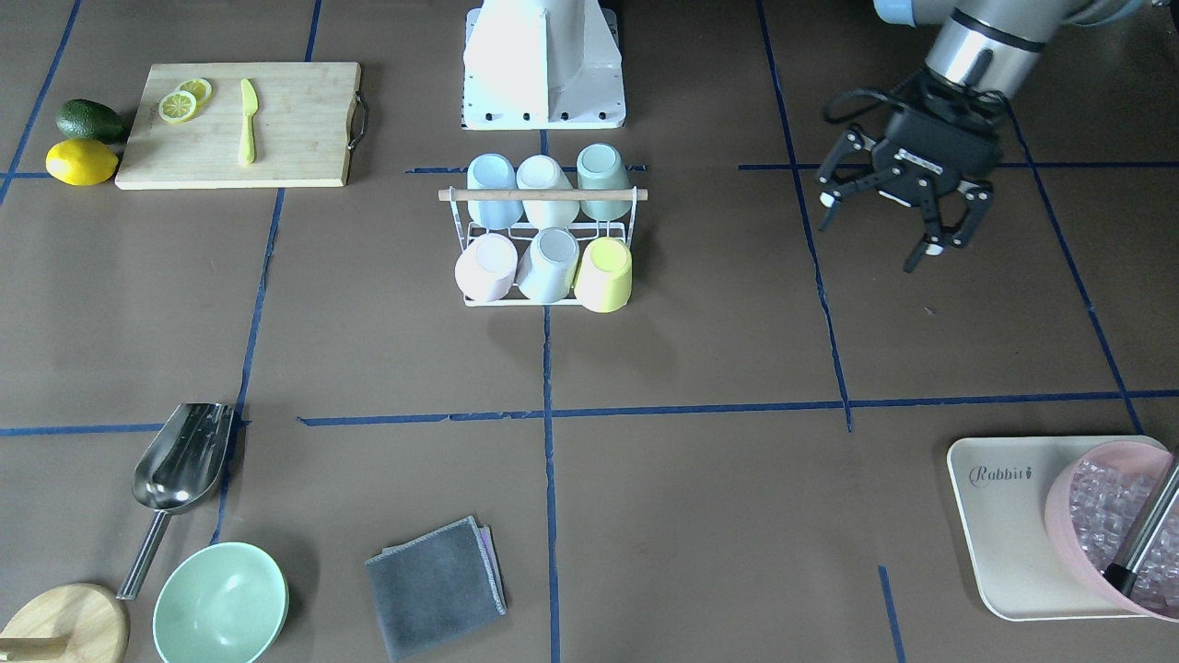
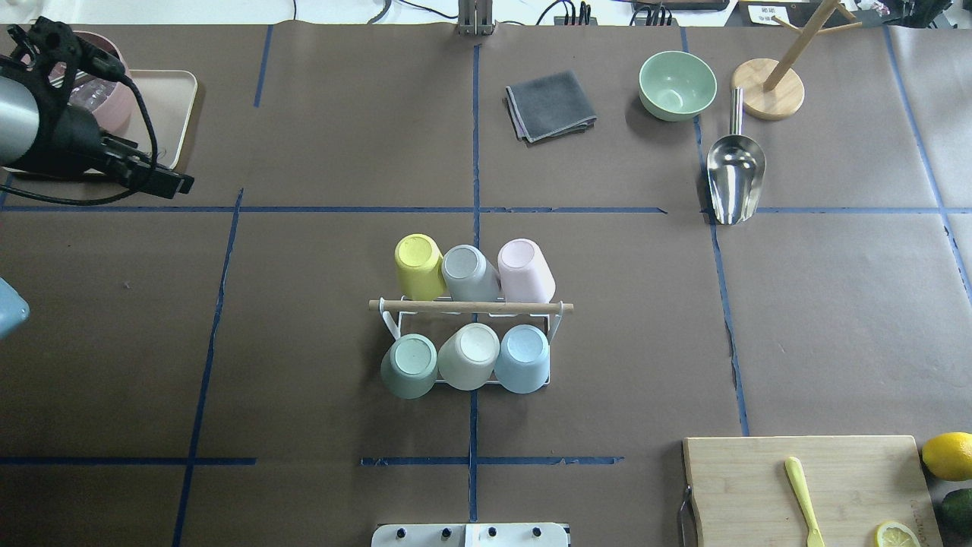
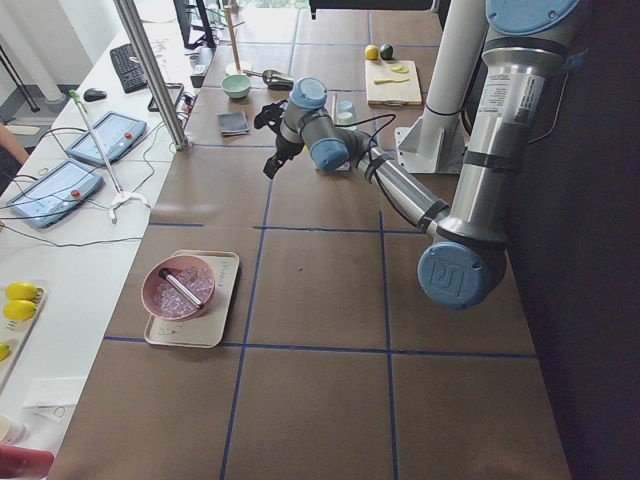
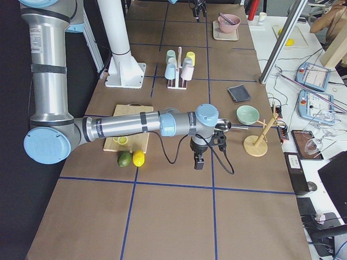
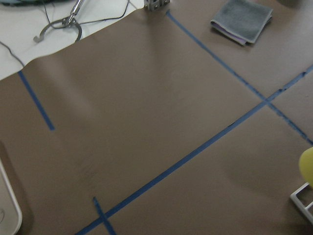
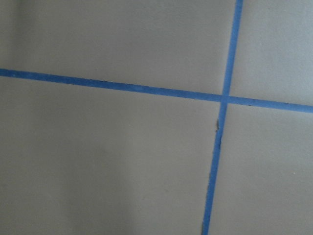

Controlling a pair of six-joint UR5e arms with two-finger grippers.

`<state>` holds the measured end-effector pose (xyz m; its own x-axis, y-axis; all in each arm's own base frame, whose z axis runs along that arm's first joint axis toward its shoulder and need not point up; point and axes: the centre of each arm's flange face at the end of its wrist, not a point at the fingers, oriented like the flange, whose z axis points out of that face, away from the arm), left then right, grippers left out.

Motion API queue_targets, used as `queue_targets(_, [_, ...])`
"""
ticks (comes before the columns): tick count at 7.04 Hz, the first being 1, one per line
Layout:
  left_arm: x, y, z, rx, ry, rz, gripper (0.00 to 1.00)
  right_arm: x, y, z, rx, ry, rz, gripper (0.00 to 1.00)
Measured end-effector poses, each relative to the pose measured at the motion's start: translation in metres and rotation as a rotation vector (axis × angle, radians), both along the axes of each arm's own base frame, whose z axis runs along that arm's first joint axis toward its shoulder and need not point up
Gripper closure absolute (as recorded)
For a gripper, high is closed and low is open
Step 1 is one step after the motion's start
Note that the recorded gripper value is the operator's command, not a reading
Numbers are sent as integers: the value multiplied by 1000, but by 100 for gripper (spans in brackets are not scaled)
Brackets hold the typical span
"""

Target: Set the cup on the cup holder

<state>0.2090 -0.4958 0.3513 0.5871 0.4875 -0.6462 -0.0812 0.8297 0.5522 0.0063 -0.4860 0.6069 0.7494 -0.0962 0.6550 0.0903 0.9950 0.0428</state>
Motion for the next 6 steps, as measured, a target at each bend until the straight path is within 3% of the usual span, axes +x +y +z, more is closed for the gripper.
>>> queue_targets(1, [-30,-20,61,-110,0,47,0,32,16,22,-22,-12,33,0])
queue_targets(3, [-90,-36,159,-292,-22,37,0,74,39,40,-49,-37,111,0])
queue_targets(6, [-162,-29,220,-519,-72,-39,0,89,48,42,-29,-35,126,0])
